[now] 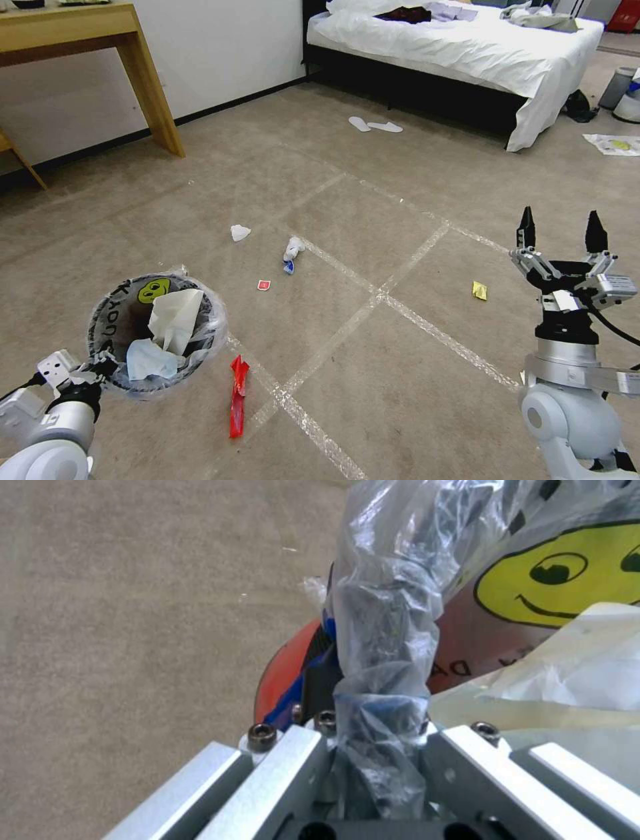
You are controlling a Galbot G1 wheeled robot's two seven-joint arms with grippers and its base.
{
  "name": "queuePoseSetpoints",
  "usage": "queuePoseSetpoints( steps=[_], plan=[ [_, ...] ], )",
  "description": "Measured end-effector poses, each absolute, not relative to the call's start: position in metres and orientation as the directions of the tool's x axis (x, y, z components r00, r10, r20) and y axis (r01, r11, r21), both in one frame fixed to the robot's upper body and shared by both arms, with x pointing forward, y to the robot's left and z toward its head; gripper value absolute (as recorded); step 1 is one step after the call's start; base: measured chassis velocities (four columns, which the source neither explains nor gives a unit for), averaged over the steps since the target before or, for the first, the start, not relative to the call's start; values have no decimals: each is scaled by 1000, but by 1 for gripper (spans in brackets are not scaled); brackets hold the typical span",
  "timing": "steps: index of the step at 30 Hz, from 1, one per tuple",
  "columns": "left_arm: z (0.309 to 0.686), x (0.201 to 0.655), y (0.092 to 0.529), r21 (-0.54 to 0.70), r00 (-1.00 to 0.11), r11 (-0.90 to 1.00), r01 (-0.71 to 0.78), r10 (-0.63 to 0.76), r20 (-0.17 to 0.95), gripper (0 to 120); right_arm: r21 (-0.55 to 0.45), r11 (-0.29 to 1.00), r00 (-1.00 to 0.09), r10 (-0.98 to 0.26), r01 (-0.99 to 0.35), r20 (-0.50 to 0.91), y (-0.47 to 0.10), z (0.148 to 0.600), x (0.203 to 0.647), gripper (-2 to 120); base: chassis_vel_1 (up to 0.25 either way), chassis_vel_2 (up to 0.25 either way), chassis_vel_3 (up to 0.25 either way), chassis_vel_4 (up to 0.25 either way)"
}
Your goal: Pick up the trash bin and place the garbage on the floor into it.
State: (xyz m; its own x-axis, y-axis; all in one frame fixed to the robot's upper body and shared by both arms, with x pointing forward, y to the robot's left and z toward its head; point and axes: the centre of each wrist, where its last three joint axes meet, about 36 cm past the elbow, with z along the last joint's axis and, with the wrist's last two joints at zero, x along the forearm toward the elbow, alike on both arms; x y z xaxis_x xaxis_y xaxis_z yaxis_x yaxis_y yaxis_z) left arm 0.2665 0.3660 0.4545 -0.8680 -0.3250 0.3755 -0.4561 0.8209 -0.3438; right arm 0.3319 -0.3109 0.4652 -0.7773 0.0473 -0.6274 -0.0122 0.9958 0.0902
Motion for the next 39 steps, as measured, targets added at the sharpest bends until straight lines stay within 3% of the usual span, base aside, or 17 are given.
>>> queuePoseSetpoints(
  steps=[39],
  plan=[
    [454, 268, 368, -344, -867, 819, -458, -326, 378, 1, 88, 995, -813, 11, -50, -582, -294, 459, 338, 100, 0, 0, 0, 0]
  ],
)
